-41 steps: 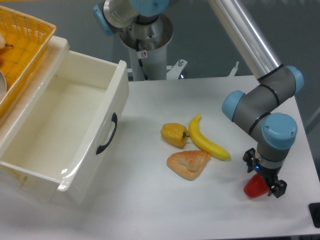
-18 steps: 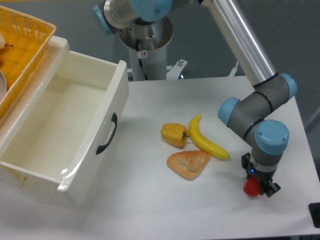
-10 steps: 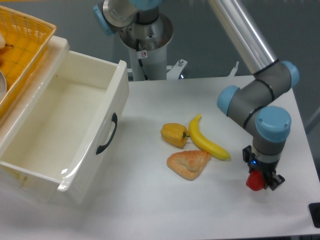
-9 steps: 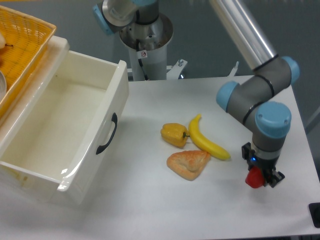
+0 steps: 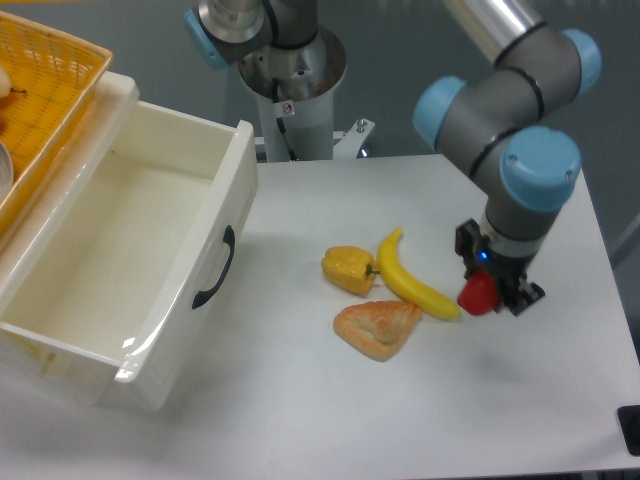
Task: Pick up the red pepper
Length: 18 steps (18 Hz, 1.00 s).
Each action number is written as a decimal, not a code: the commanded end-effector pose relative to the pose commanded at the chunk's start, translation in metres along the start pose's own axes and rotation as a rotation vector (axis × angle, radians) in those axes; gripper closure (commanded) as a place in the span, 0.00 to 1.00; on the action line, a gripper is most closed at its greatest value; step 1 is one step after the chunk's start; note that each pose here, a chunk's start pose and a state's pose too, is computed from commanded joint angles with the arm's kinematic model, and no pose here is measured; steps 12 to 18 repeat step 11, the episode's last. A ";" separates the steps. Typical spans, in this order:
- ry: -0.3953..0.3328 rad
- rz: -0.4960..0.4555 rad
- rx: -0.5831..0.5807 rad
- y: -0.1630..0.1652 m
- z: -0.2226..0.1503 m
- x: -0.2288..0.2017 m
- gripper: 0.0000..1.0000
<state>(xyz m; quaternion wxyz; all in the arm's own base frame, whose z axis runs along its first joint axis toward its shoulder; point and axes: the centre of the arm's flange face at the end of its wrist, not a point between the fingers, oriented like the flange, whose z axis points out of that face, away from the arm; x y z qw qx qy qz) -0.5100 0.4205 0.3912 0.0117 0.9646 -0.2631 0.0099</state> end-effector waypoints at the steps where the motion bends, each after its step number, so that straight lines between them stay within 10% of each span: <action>1: -0.005 -0.002 0.000 0.001 -0.003 0.000 1.00; 18: 0.022 -0.003 -0.002 0.002 0.000 0.001 1.00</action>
